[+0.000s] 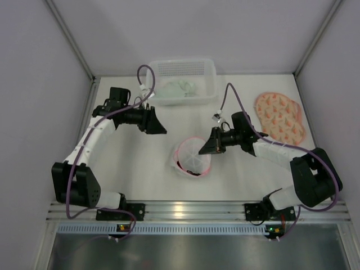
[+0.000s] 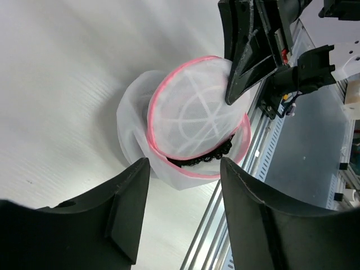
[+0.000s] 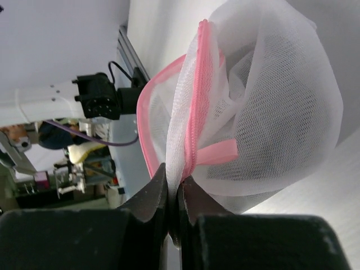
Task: Place the bra in the laundry bag and zip it closed
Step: Close the laundry bag at the center of the board, then zip the zipper on the laundry bag.
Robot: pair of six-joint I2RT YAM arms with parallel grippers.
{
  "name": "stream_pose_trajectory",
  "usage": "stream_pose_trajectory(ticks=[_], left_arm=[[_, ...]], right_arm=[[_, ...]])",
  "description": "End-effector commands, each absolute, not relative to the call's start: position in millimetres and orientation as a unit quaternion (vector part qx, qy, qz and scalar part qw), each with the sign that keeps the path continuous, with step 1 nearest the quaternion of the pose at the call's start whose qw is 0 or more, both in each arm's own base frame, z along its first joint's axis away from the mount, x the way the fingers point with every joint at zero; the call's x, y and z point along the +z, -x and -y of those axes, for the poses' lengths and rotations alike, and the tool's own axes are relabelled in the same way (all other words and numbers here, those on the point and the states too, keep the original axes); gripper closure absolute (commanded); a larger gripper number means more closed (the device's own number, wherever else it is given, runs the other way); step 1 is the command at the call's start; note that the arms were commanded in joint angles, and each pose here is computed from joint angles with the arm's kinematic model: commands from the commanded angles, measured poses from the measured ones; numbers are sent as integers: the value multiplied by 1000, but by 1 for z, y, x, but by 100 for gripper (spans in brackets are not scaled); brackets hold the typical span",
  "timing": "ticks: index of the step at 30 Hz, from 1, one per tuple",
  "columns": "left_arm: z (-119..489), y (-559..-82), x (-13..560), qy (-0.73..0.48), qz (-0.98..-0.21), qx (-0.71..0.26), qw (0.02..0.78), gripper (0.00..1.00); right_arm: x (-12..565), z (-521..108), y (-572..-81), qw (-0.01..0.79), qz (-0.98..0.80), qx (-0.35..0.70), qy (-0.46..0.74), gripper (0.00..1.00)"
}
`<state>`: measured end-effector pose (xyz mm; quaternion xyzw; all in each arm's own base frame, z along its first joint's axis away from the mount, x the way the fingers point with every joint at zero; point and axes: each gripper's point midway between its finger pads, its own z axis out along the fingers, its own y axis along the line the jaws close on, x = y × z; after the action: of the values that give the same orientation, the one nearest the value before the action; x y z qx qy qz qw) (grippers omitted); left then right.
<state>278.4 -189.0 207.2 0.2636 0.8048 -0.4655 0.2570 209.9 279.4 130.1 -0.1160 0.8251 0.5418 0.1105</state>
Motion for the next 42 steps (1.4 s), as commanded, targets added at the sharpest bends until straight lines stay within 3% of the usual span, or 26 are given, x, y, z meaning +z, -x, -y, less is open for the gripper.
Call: stream_pose_trajectory(ticks=[1, 5, 6, 7, 10, 11, 14, 16, 23, 26, 29, 31, 33, 35, 36, 37, 42], left_arm=[[187, -271, 223, -263, -806, -451, 280, 41], [196, -233, 195, -252, -817, -467, 226, 33], [197, -228, 189, -256, -820, -462, 219, 33], [197, -221, 177, -256, -828, -454, 206, 33], [198, -213, 156, -254, -846, -432, 183, 34], [197, -216, 151, -255, -853, -417, 183, 35], [203, -215, 140, -249, -857, -425, 153, 35], [210, -213, 134, -238, -857, -440, 122, 34], [234, -216, 141, -254, -837, -476, 95, 29], [241, -222, 143, -256, -831, -485, 89, 32], [241, -238, 138, -250, -845, -462, 99, 36], [238, -253, 132, -247, -859, -435, 113, 40], [236, -263, 128, -241, -863, -428, 118, 48], [232, -279, 142, -247, -855, -431, 148, 49], [230, -283, 154, -277, -842, -427, 181, 46], [230, -289, 169, -300, -829, -423, 211, 43], [241, -292, 238, -451, -742, -350, 352, 33]], right_arm=[[164, -282, -228, 161, -799, 574, 72, 100], [158, -280, -226, 144, -805, 573, 49, 97], [155, -277, -225, 140, -807, 571, 45, 68], [155, -276, -223, 138, -808, 570, 47, 57], [152, -265, -217, 146, -827, 540, 57, 48], [149, -260, -215, 154, -833, 527, 67, 36], [145, -243, -215, 169, -847, 500, 63, 32], [144, -229, -221, 179, -853, 488, 48, 21], [127, -210, -235, 176, -862, 474, 42, 16], [123, -216, -239, 162, -853, 493, 45, 17], [125, -223, -242, 150, -840, 519, 46, 26], [128, -227, -238, 127, -830, 541, 37, 44], [134, -229, -234, 126, -821, 556, 43, 69], [141, -231, -233, 130, -814, 565, 42, 90], [145, -231, -231, 131, -810, 569, 45, 96], [147, -232, -229, 126, -810, 572, 39, 100], [152, -237, -219, 116, -808, 577, 38, 100]])
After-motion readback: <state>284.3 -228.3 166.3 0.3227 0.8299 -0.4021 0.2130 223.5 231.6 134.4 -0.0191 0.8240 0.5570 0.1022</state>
